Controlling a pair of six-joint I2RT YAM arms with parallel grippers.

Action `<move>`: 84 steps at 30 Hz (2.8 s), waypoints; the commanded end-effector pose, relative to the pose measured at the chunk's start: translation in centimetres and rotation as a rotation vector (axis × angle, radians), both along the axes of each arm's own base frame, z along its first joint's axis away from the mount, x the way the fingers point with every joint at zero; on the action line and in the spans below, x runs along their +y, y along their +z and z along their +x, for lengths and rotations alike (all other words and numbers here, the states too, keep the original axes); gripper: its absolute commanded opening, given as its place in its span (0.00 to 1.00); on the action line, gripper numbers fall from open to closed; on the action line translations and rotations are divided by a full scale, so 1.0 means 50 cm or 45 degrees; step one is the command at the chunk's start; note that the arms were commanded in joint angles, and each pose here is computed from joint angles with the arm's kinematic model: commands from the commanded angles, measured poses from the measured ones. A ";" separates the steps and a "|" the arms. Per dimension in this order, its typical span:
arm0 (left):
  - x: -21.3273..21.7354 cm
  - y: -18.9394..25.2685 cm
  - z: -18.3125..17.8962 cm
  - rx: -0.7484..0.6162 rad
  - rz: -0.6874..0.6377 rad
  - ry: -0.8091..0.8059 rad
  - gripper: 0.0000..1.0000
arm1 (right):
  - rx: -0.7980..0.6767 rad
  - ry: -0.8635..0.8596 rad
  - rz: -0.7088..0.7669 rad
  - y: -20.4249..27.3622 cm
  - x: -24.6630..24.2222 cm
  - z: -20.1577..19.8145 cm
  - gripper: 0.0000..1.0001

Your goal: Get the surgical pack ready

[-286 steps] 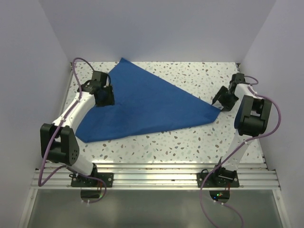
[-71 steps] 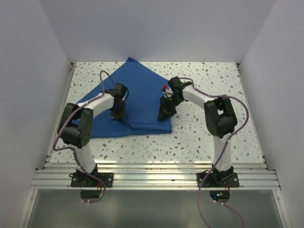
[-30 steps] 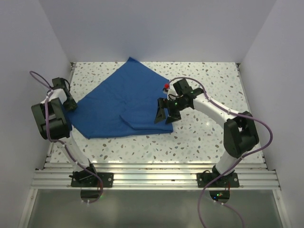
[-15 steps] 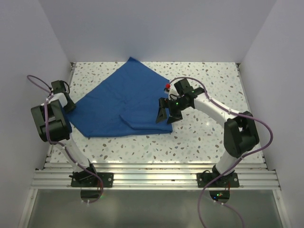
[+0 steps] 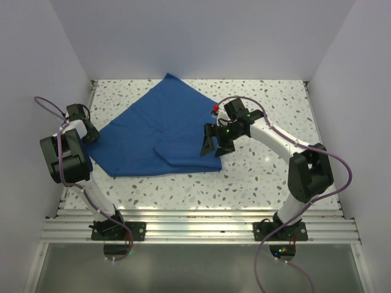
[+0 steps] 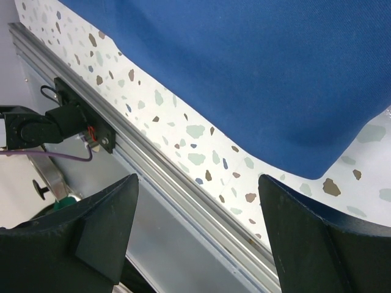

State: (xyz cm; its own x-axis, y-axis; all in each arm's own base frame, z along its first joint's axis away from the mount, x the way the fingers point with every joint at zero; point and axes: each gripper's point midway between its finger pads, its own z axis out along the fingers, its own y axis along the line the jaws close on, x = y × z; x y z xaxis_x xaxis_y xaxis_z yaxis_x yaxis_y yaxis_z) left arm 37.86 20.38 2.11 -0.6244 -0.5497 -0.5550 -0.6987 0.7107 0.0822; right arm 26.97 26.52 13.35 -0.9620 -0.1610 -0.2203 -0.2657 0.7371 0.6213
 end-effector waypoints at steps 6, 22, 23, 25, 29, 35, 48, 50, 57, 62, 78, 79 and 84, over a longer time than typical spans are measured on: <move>-0.056 -0.056 -0.093 0.146 -0.152 0.114 0.74 | -0.059 0.007 0.015 0.024 -0.001 0.007 0.83; -0.088 -0.140 -0.107 0.212 -0.254 0.035 0.72 | -0.051 0.015 0.037 0.007 -0.001 -0.004 0.83; -0.088 -0.141 -0.102 0.207 -0.256 0.024 0.71 | -0.046 0.012 0.034 0.002 -0.003 -0.002 0.83; -0.087 -0.140 -0.090 0.182 -0.258 -0.027 0.69 | -0.049 0.006 0.034 0.002 -0.007 0.000 0.83; -0.096 -0.148 -0.068 0.194 -0.319 -0.097 0.68 | -0.052 -0.012 0.039 0.005 -0.016 0.006 0.83; -0.104 -0.154 -0.035 0.164 -0.384 -0.168 0.67 | -0.034 -0.026 0.039 -0.008 -0.027 0.010 0.83; -0.101 -0.156 -0.041 0.119 -0.356 -0.261 0.49 | -0.025 -0.051 0.043 -0.005 -0.024 0.015 0.83; -0.098 -0.147 -0.039 0.098 -0.338 -0.264 0.46 | -0.027 -0.050 0.043 -0.005 -0.023 0.016 0.83; -0.094 -0.093 -0.042 0.051 -0.294 -0.240 0.17 | -0.028 -0.049 0.045 0.002 -0.018 0.026 0.83; -0.111 -0.020 -0.042 -0.007 -0.306 -0.190 0.00 | -0.018 -0.050 0.019 -0.006 -0.020 0.032 0.83; -0.410 0.380 0.050 -0.449 -0.381 -0.513 0.00 | 0.130 -0.138 -0.073 -0.056 -0.014 0.061 0.78; -0.445 0.397 0.060 -0.481 -0.413 -0.564 0.00 | 0.142 -0.138 -0.067 -0.059 -0.010 0.063 0.77; -0.598 0.411 0.096 -0.533 -0.566 -0.697 0.00 | 0.157 -0.188 -0.089 -0.068 -0.009 0.080 0.76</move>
